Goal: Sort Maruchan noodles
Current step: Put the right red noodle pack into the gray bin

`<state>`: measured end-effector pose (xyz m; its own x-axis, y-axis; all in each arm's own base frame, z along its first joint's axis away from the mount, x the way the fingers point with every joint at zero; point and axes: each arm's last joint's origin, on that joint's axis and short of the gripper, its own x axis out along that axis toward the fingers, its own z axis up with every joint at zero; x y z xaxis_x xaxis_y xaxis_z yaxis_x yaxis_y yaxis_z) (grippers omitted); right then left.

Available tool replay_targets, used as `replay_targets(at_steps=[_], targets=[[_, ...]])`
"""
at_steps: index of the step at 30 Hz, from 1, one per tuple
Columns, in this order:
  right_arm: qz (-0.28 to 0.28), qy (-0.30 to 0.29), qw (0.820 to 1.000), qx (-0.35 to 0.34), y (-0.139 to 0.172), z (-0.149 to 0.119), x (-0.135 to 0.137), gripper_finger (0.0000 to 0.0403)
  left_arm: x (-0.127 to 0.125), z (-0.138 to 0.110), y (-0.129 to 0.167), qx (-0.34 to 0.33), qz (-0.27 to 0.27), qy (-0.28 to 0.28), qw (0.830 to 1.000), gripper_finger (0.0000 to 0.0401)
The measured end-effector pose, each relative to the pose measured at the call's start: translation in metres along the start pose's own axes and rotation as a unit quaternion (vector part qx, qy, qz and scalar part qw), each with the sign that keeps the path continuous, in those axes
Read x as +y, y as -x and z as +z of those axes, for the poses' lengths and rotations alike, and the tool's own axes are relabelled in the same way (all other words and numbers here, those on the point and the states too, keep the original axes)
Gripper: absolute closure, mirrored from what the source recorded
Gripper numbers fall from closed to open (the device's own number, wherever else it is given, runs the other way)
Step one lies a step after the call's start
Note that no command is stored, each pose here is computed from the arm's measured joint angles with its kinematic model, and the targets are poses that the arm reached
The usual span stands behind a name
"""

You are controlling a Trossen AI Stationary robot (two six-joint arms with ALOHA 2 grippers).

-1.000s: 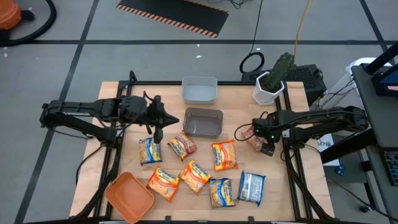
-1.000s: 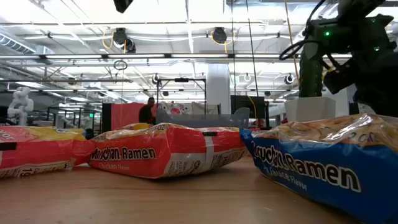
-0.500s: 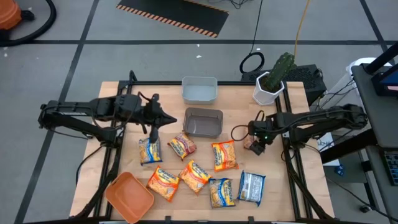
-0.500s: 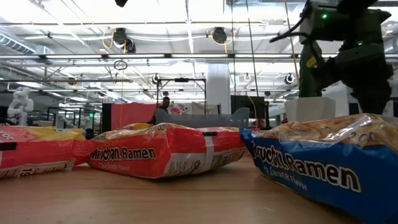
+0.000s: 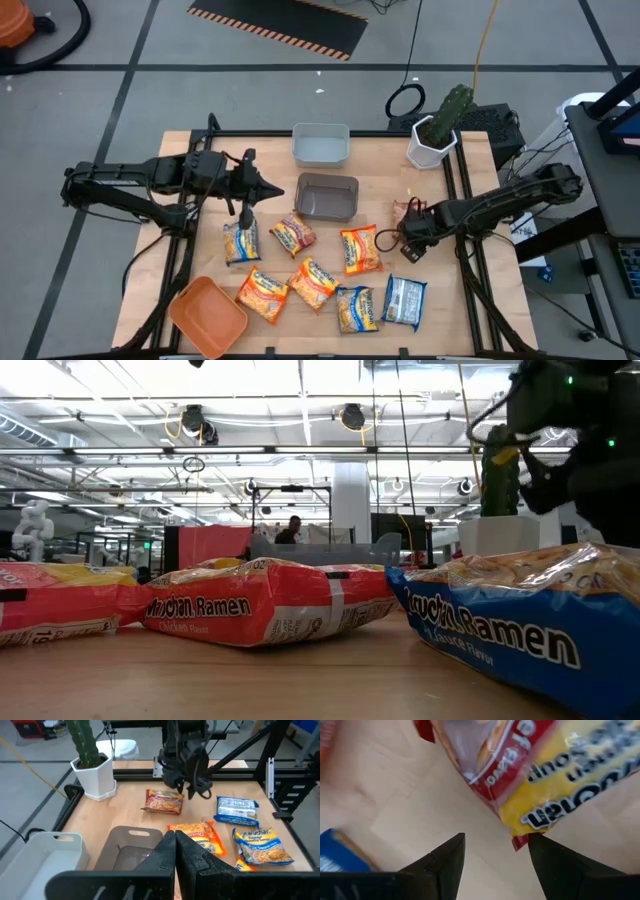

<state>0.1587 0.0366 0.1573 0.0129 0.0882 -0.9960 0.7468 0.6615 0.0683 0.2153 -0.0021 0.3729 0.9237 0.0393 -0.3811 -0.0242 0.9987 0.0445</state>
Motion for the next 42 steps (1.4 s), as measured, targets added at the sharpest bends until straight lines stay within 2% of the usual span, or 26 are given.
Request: replay_targets(at_steps=[4,8,12,18,24,29,36,39,42], targets=[[-0.018,-0.007,1.000,0.024,-0.013,-0.002,-0.004,0.0192,0.004,-0.001,-0.002,0.004,0.012,0.003,1.000,0.0400],[-0.030,-0.003,1.000,-0.001,-0.014,0.000,-0.005,0.0193,0.009,-0.001,-0.002,0.003,0.029,0.008,1.000,0.0400],[-0.005,0.004,1.000,0.004,-0.011,0.000,-0.004,0.0193,0.013,-0.001,-0.002,0.004,0.053,0.012,0.999,0.0400],[0.042,-0.038,0.998,0.019,0.000,-0.004,-0.005,0.0193,0.014,-0.001,-0.002,0.003,0.065,0.039,0.997,0.0400],[0.020,-0.045,0.998,-0.031,0.006,-0.005,-0.012,0.0193,0.014,-0.002,-0.005,0.007,0.063,0.036,0.997,0.0400],[0.012,-0.044,0.999,-0.021,-0.006,-0.007,-0.017,0.0193,0.012,-0.001,-0.007,0.006,0.061,0.044,0.997,0.0400],[0.051,-0.041,0.997,-0.046,-0.026,-0.006,-0.019,0.0193,0.011,-0.003,-0.007,0.015,0.057,0.033,0.998,0.0400],[0.045,-0.048,0.997,-0.040,-0.036,-0.008,-0.024,0.0202,0.011,-0.001,-0.007,0.002,0.057,0.033,0.998,0.0400],[0.039,-0.065,0.996,-0.044,-0.036,-0.009,-0.027,0.0235,0.011,0.006,-0.002,-0.033,0.052,0.036,0.997,0.0400]])
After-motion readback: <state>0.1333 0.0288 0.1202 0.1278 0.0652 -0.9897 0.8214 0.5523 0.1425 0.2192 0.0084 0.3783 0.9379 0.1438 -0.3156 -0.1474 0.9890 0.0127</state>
